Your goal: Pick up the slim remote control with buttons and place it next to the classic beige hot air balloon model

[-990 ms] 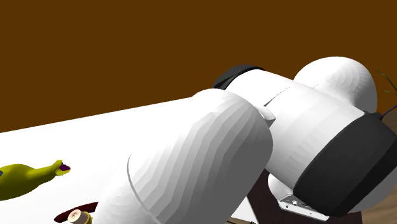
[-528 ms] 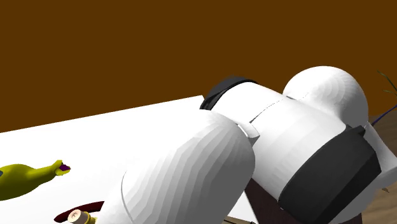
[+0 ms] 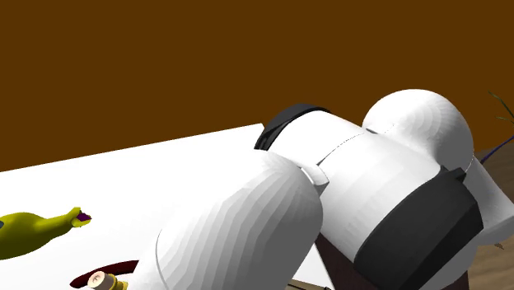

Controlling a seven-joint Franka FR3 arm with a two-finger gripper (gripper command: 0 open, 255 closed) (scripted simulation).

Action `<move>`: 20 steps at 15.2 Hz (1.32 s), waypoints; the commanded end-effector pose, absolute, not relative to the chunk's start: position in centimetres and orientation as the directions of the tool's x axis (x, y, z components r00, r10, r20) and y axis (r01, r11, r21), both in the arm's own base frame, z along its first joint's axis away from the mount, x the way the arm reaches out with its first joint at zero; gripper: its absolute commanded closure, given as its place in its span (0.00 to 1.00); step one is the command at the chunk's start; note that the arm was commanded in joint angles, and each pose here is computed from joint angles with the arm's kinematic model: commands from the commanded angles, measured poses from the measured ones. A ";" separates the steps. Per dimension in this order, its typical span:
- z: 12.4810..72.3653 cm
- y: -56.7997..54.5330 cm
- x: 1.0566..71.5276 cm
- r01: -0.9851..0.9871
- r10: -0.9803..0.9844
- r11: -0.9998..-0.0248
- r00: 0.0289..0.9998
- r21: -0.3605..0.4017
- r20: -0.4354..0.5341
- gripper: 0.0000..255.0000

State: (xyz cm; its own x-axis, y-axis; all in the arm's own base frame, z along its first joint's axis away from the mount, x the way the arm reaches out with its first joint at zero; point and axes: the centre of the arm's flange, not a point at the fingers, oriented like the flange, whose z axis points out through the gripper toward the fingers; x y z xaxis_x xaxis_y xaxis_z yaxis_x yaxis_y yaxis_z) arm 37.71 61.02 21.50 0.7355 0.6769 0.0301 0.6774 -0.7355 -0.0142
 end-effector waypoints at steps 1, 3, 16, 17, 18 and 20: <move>20.3 60.7 37.4 0.677 0.677 -0.736 0.736 -0.009 0.008 1.00; 20.1 60.9 37.6 0.677 0.677 -0.736 0.736 -0.009 0.008 0.00; 25.3 60.7 37.4 0.677 0.677 -0.736 0.736 -0.009 0.008 0.00; 25.3 60.7 37.4 0.677 0.677 -0.736 0.736 -0.009 0.008 0.00; 25.3 60.7 37.4 0.677 0.677 -0.736 0.736 -0.009 0.008 0.00; 25.3 60.7 37.4 0.677 0.677 -0.736 0.736 -0.009 0.008 0.00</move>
